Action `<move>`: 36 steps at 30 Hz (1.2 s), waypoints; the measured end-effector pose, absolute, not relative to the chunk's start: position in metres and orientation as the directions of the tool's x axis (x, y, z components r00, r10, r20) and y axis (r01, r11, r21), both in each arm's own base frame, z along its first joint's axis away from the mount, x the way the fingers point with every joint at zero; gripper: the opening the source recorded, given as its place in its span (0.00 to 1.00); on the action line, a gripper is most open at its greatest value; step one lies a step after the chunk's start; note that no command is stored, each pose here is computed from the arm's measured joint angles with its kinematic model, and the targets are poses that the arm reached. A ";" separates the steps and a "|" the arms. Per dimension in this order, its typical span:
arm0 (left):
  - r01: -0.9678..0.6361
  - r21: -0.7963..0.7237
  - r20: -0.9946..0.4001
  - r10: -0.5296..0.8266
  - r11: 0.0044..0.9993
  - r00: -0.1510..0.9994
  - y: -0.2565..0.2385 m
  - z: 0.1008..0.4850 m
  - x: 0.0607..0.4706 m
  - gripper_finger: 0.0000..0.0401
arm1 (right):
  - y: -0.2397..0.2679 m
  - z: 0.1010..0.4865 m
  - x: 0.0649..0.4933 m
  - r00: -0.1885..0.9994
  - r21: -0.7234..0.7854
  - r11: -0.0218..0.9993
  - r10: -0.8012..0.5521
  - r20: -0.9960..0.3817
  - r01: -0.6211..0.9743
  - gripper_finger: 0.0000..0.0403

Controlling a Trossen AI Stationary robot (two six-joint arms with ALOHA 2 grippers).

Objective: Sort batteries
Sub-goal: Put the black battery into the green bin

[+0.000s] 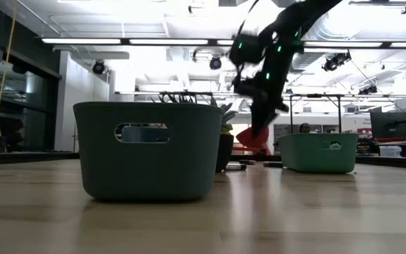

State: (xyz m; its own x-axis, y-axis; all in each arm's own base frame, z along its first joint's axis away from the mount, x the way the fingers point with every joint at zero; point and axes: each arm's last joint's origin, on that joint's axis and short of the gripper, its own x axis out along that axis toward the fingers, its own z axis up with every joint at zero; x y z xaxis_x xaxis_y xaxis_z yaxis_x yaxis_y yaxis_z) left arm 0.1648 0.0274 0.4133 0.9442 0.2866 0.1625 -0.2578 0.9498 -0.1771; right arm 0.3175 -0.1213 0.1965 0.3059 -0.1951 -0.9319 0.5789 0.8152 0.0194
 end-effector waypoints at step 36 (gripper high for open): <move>-0.264 -0.211 0.142 0.297 0.941 0.944 0.028 0.411 0.169 0.48 | -0.123 0.132 0.319 0.017 -0.056 0.868 -0.074 -0.997 0.494 0.24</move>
State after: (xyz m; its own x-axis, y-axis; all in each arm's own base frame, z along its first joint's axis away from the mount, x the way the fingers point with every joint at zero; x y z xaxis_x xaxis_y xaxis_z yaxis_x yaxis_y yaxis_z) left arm 0.1692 0.0281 0.4106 0.9441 0.2972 0.1425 -0.2644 0.9411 -0.2109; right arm 0.3187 -0.1227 0.1317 0.0174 -0.0740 -0.9971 0.4941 0.8676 -0.0558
